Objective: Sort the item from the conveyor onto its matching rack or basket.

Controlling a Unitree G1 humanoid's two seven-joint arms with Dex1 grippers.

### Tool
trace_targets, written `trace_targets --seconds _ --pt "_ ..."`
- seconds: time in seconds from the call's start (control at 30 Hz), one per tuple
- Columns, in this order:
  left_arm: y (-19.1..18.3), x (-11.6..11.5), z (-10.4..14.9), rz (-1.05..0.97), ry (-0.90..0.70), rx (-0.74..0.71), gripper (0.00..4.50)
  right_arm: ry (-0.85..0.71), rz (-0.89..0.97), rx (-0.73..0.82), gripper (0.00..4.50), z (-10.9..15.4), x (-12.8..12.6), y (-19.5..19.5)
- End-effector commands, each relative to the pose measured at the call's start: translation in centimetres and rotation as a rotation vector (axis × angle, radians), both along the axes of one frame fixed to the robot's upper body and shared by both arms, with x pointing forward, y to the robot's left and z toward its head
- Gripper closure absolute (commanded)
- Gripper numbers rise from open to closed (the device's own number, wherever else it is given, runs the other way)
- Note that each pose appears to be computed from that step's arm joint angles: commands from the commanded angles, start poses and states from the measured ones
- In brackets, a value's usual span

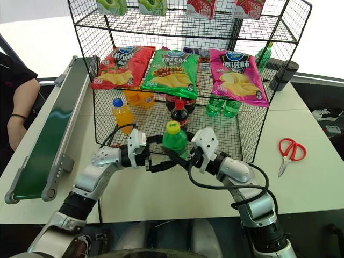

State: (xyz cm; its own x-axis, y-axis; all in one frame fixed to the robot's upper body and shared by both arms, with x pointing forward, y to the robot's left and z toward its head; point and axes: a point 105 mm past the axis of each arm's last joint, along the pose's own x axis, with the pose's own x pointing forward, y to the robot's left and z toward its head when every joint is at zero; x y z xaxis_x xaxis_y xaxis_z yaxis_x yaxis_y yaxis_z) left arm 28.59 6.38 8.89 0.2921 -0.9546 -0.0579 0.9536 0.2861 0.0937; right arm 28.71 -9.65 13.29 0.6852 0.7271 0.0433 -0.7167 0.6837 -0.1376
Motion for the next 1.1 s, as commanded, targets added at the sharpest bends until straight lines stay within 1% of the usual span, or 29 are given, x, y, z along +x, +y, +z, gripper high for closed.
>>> trace_targets --seconds 0.03,0.17,0.23,0.33,0.4,0.57,0.67,0.87,0.93,0.97,1.1 --pt "0.8 -0.2 0.2 0.041 -0.020 0.006 0.00 -0.123 -0.190 -0.027 1.48 1.8 1.7 -3.4" --pt "1.3 -0.3 0.6 0.087 -0.035 -0.021 0.00 -0.120 -0.378 -0.038 1.48 0.6 3.2 -6.6" --pt "1.3 -0.3 0.9 0.100 -0.044 -0.038 0.00 -0.120 -0.435 -0.037 1.48 0.0 3.6 -7.4" --pt "1.1 -0.4 1.7 0.111 -0.065 -0.060 0.00 -0.123 -0.573 0.028 1.48 -0.6 4.8 -9.1" --pt "1.1 -0.6 2.1 0.110 -0.072 -0.064 0.00 -0.128 -0.625 0.050 1.48 -1.0 5.5 -9.7" --pt "1.2 -0.6 2.6 0.116 -0.087 -0.065 0.00 -0.118 -0.711 0.086 1.48 -2.1 7.3 -10.6" --pt "1.3 -0.5 2.9 0.119 -0.095 -0.063 0.00 -0.105 -0.729 0.107 1.48 -2.5 8.1 -10.7" --pt "1.3 -0.5 3.0 0.122 -0.100 -0.059 0.00 -0.067 -0.724 0.153 1.48 -3.0 8.5 -10.8" --pt "1.3 -0.6 3.0 0.122 -0.101 -0.059 0.00 -0.061 -0.716 0.165 0.44 -3.0 8.3 -10.7" --pt "1.2 -0.6 3.0 0.121 -0.100 -0.060 0.00 -0.062 -0.716 0.166 0.02 -3.0 8.2 -10.7" --pt "1.1 -0.5 3.0 0.118 -0.096 -0.063 0.00 -0.082 -0.725 0.130 0.02 -2.9 7.6 -10.9"
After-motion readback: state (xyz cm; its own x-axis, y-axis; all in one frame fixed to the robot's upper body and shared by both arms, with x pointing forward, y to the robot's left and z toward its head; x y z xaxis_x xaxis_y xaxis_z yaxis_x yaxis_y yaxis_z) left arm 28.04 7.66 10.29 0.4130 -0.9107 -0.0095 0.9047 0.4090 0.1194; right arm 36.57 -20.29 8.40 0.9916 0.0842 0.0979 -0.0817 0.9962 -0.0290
